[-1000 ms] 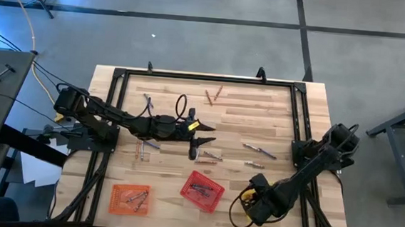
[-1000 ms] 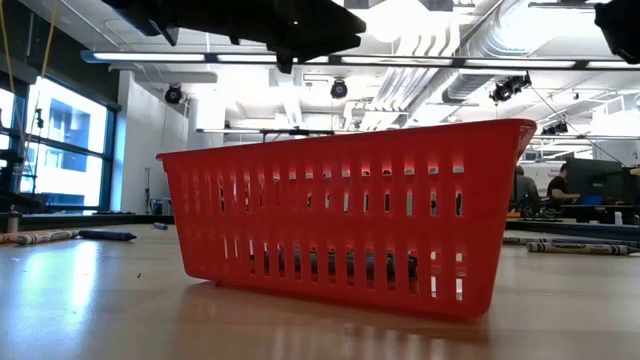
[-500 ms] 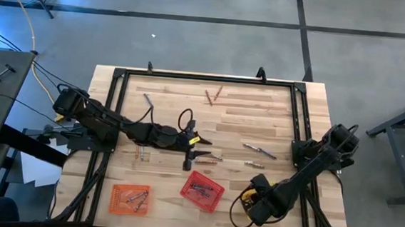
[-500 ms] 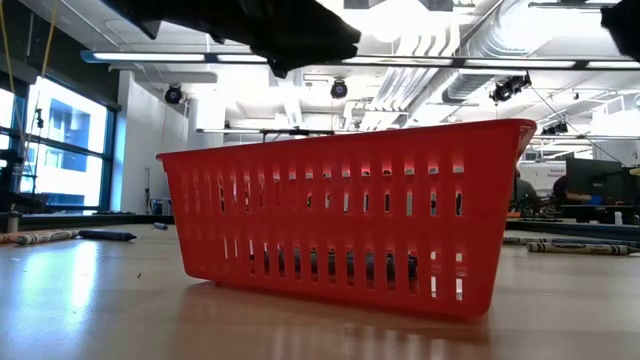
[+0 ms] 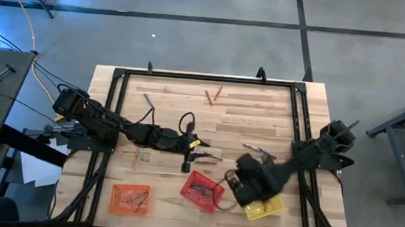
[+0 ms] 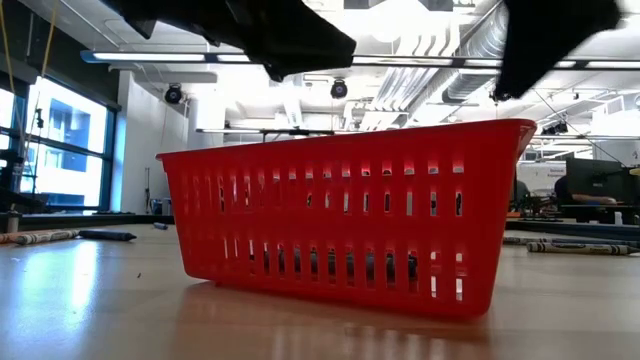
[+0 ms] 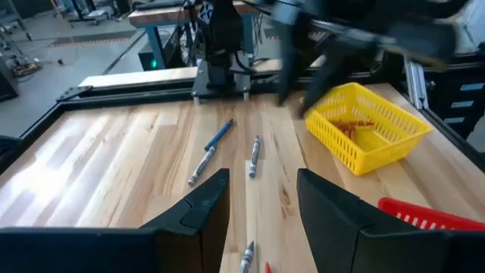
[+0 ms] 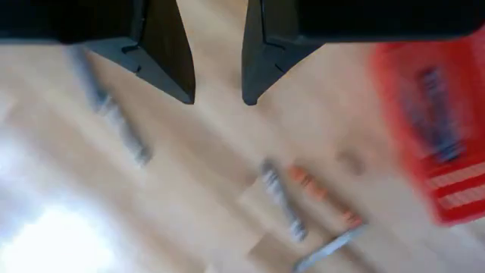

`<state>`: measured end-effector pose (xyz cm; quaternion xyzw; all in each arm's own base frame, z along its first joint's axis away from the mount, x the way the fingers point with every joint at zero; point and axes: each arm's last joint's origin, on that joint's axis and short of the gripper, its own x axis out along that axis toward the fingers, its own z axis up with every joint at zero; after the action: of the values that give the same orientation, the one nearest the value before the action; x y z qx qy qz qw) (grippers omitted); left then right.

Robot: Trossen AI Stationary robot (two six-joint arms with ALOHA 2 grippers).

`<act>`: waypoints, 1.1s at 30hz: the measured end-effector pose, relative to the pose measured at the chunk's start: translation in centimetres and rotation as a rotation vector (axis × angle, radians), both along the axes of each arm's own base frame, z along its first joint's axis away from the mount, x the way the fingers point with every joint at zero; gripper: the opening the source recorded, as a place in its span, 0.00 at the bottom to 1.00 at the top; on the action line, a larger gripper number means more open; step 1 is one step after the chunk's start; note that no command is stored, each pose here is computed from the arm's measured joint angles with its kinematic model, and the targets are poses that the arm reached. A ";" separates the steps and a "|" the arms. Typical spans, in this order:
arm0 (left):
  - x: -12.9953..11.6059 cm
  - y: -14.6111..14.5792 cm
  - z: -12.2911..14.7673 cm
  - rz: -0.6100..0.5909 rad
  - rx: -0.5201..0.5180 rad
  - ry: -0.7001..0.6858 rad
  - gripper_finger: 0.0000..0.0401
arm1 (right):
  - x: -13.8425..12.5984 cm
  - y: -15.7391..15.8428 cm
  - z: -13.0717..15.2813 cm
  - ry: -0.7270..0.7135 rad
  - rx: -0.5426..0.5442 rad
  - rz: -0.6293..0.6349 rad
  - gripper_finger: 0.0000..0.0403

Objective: Sort crayons
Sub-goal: Put the orange crayon into the yellow bin

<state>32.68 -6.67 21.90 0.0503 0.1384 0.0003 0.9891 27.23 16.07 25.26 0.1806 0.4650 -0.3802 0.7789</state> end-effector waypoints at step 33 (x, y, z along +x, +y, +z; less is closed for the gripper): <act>-6.8 -1.1 4.4 0.612 0.356 0.075 0.35 | 6.1 -30.8 -6.1 -0.132 -0.326 0.431 0.25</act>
<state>25.84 -7.77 26.31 0.1778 0.1808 0.3191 0.9132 33.29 -14.77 19.20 -0.0258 0.3737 -0.2632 0.8891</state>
